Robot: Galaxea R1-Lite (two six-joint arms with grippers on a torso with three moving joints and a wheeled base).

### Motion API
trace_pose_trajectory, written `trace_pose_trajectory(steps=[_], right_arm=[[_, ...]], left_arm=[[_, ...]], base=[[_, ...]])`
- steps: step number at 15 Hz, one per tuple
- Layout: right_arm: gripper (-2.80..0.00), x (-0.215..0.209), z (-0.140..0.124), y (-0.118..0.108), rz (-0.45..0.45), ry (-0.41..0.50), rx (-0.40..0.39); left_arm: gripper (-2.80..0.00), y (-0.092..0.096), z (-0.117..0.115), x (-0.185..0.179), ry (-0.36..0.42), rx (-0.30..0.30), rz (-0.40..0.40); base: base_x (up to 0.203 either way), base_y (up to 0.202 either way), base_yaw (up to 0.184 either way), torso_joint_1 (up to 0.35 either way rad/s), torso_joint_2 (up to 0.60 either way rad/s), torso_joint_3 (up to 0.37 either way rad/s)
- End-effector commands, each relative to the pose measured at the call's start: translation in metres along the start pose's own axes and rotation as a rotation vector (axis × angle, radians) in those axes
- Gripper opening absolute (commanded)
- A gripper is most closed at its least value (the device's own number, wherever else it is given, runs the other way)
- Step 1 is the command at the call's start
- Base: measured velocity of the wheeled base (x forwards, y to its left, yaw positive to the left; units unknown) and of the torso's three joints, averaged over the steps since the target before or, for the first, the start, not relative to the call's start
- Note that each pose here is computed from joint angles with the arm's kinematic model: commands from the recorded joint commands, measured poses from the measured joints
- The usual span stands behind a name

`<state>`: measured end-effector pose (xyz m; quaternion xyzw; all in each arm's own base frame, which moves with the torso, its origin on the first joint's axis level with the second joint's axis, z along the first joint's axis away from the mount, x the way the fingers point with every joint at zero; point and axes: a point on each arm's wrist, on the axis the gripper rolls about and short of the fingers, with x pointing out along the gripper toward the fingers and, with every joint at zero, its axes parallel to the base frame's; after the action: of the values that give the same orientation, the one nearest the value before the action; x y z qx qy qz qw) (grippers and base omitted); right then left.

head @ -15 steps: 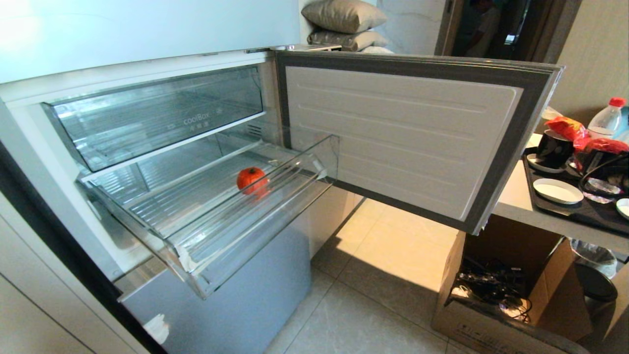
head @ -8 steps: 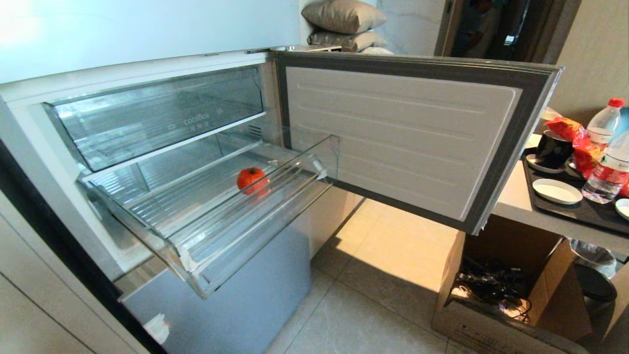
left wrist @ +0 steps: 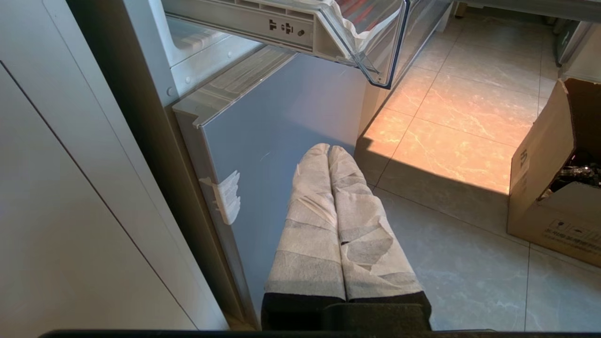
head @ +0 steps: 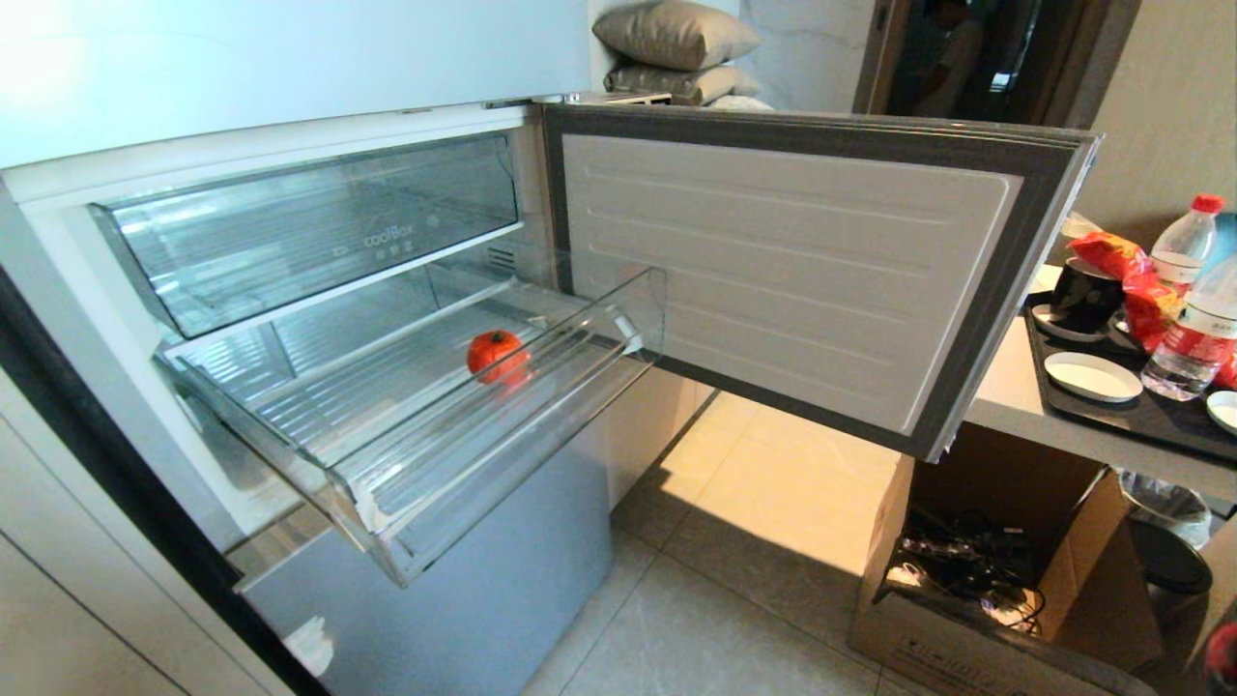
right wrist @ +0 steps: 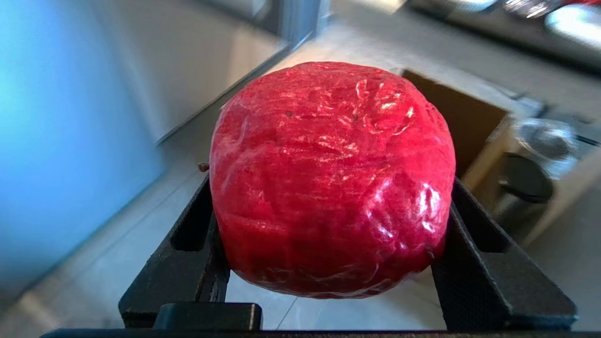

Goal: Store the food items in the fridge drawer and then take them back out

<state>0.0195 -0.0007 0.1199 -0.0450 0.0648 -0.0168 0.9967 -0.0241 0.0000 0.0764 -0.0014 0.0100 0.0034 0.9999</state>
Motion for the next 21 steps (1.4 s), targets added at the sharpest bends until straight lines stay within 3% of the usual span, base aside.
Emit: trace_pose_trajectory(steps=[1, 3, 7, 13, 21], right_arm=[[-2.8, -0.022, -0.032, 0.004, 0.039, -0.027, -0.007], [-2.8, -0.027, -0.045, 0.005, 0.053, -0.011, -0.002], [-2.8, -0.036, -0.05, 0.005, 0.054, -0.126, 0.008], [-2.8, -0.036, -0.051, 0.004, 0.031, -0.119, 0.066], [-2.8, -0.036, -0.051, 0.004, 0.027, -0.118, 0.063]], left_arm=[[-2.8, 0.0, 0.0, 0.0, 0.0, 0.0, 0.001], [-2.8, 0.0, 0.0, 0.0, 0.0, 0.0, 0.001], [-2.8, 0.0, 0.0, 0.0, 0.0, 0.0, 0.001], [-2.8, 0.0, 0.0, 0.0, 0.0, 0.0, 0.001], [-2.8, 0.0, 0.0, 0.0, 0.0, 0.0, 0.001]], base=[[0.0, 0.0, 0.0, 0.0, 0.0, 0.0], [0.0, 0.0, 0.0, 0.0, 0.0, 0.0], [0.0, 0.0, 0.0, 0.0, 0.0, 0.0], [0.0, 0.0, 0.0, 0.0, 0.0, 0.0], [0.0, -0.001, 0.007, 0.0, 0.0, 0.0]])
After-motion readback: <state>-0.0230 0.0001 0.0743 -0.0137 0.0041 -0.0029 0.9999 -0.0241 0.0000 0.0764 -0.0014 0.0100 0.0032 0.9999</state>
